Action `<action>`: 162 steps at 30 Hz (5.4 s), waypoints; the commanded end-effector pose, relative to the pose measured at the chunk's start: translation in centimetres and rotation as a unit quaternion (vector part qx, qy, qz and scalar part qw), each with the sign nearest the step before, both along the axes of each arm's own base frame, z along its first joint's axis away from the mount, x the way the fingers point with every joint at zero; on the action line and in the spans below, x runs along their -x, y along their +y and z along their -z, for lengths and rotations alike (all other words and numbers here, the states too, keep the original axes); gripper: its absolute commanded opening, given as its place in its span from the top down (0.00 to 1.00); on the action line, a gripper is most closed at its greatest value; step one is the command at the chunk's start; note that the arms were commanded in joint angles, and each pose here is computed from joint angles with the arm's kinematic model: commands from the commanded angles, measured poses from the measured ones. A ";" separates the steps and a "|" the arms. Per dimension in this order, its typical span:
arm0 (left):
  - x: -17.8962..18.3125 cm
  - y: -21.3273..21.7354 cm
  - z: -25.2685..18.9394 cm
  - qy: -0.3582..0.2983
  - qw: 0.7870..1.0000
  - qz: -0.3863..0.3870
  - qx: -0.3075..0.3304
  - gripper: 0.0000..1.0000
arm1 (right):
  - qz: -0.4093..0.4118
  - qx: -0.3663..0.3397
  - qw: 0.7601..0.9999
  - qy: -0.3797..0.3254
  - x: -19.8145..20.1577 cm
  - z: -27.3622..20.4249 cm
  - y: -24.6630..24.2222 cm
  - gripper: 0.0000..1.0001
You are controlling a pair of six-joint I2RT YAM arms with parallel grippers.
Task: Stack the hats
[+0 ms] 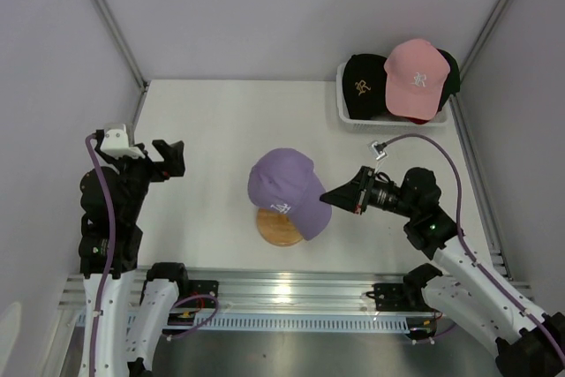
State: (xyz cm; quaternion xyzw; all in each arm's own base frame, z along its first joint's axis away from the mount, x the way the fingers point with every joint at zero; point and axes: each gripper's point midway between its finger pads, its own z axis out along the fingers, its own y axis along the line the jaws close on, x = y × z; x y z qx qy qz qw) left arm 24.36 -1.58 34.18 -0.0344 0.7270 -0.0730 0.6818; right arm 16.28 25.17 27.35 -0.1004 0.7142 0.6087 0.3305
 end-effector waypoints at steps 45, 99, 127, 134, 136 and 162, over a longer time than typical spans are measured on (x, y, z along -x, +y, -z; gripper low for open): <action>-0.2 0.0 -0.6 -0.009 1.000 0.002 -0.001 0.01 | 0.206 0.145 0.966 -0.066 -14.1 0.1 -8.0 0.03; -2.0 1.3 0.9 0.027 0.999 -0.016 0.001 0.00 | 0.578 -0.009 0.812 0.076 -33.1 8.4 -28.1 0.18; -2.2 1.8 1.3 0.034 0.999 -0.025 -0.002 0.01 | 0.617 -0.081 0.783 0.021 -35.7 5.6 -29.0 0.57; -2.1 1.9 1.2 0.032 0.999 -0.028 -0.002 0.01 | 0.620 -0.091 0.779 -0.002 -36.0 4.3 -29.2 0.85; -2.1 1.9 1.1 0.031 0.999 -0.028 -0.002 0.00 | 0.623 -0.091 0.777 0.000 -36.3 4.6 -29.5 1.00; -1.7 1.8 0.7 0.020 0.999 -0.025 -0.001 0.00 | 0.624 -0.041 0.780 0.028 -34.1 5.1 -29.1 0.27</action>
